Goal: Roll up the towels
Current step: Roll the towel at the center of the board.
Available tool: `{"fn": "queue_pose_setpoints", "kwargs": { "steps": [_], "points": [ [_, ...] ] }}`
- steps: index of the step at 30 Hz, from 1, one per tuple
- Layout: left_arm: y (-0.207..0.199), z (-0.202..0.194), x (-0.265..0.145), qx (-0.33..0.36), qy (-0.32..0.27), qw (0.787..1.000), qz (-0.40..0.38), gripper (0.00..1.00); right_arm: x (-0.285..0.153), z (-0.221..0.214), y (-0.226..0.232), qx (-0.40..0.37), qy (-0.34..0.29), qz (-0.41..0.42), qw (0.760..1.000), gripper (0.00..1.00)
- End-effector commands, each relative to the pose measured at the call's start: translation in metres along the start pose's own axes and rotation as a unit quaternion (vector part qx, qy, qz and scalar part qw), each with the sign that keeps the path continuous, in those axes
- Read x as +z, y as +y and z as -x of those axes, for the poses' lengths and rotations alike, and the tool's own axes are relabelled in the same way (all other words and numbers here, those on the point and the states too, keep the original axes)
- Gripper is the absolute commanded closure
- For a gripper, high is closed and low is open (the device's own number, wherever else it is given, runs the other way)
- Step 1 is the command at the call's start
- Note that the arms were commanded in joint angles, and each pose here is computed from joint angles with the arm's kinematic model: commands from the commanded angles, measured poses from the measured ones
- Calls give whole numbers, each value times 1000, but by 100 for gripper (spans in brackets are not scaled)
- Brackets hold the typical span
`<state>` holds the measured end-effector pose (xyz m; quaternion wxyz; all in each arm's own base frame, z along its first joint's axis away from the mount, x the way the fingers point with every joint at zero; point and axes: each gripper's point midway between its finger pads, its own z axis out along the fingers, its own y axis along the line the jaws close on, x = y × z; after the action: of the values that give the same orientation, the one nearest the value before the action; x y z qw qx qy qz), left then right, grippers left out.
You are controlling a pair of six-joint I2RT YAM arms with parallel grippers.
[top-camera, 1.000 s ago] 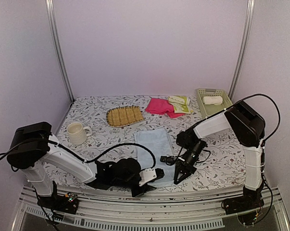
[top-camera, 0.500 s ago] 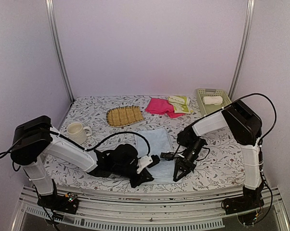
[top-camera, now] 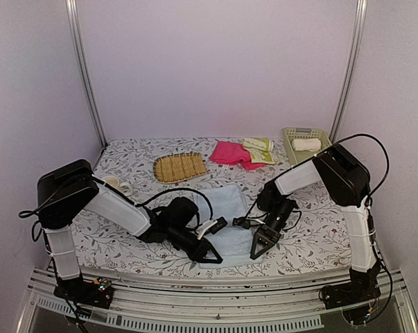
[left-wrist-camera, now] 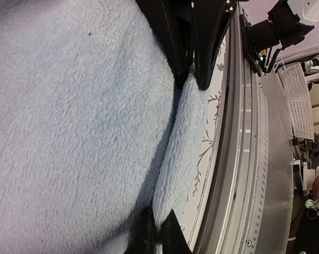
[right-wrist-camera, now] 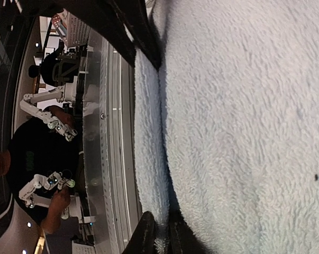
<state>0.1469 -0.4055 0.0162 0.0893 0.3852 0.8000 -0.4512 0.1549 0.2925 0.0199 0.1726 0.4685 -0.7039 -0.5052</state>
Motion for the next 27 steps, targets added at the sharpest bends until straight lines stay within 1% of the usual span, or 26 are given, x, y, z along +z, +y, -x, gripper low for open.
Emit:
{"fn": "queue_pose_setpoints", "kwargs": {
  "steps": [1,4,5,7,10,12,14,16,18,20,21,22,27],
  "points": [
    [20,-34,0,-87,38,995,26,100,-16,16,1,-5,-12,-44,999,80],
    [24,-36,-3,-109,33,993,40,100,-37,29,15,-40,-30,-96,994,67],
    [25,-36,-4,-116,31,992,46,100,-45,31,19,-41,-36,-118,992,63],
    [30,-38,-5,-131,25,989,61,100,-59,34,29,-69,-44,-167,983,59],
    [32,-40,-6,-157,13,986,63,100,-75,33,45,-134,-68,-246,958,58],
    [33,-40,-6,-178,7,982,63,100,-76,31,55,-190,-73,-295,934,58],
    [36,-39,-6,-189,1,980,68,100,-66,28,57,-243,-52,-353,902,58],
    [37,-38,-3,-193,-5,979,71,100,-48,25,52,-288,-18,-406,867,59],
    [38,-37,0,-201,-11,977,69,100,-35,27,44,-318,5,-445,837,60],
    [33,-34,3,-202,-14,978,58,100,-24,29,35,-331,20,-463,822,61],
    [41,-44,8,-211,-2,975,65,100,-19,29,30,-334,27,-471,816,61],
    [41,-45,10,-212,2,975,66,100,-17,29,25,-338,34,-480,809,61],
    [45,-48,12,-217,8,973,75,100,2,33,15,-367,62,-498,783,59]
  ]
}}
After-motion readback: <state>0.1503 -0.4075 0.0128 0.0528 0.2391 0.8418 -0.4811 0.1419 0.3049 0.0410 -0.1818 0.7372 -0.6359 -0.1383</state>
